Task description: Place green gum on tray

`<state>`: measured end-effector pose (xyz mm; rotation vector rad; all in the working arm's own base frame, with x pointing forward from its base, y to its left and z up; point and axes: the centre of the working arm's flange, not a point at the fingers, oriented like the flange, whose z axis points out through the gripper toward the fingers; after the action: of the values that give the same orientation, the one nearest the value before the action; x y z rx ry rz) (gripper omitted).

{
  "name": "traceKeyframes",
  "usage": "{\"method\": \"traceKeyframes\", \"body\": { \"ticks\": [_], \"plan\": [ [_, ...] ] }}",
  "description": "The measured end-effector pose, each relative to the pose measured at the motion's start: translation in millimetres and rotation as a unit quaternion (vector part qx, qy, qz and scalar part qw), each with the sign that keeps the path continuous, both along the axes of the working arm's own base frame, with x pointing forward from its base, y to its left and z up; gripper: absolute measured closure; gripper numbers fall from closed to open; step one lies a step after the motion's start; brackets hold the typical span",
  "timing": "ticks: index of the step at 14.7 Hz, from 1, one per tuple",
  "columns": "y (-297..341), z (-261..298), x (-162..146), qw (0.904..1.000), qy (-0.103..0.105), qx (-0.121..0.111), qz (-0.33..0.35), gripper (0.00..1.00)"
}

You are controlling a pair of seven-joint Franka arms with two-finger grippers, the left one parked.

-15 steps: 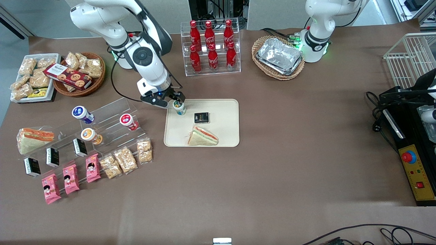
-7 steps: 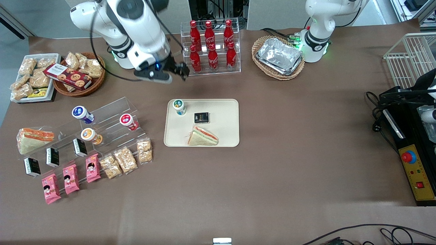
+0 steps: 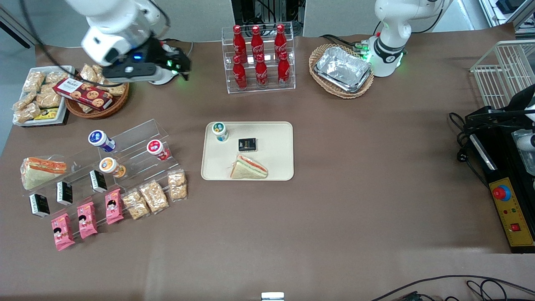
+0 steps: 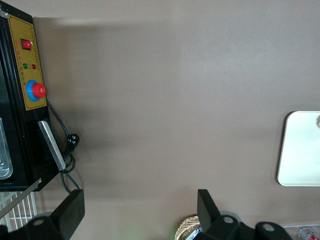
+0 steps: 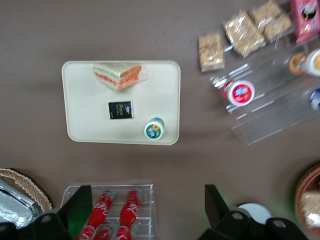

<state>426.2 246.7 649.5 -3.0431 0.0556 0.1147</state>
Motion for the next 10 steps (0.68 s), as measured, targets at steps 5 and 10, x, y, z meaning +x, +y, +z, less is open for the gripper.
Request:
{"method": "traceKeyframes", "body": {
  "ticks": [5,10],
  "plan": [
    [-91.2,26.9,33.9,0.9963,-0.058,-0.035,0.053,0.00],
    [-216.4,18.8,75.9,0.9959,-0.080,-0.029,0.029,0.00]
  ]
}}
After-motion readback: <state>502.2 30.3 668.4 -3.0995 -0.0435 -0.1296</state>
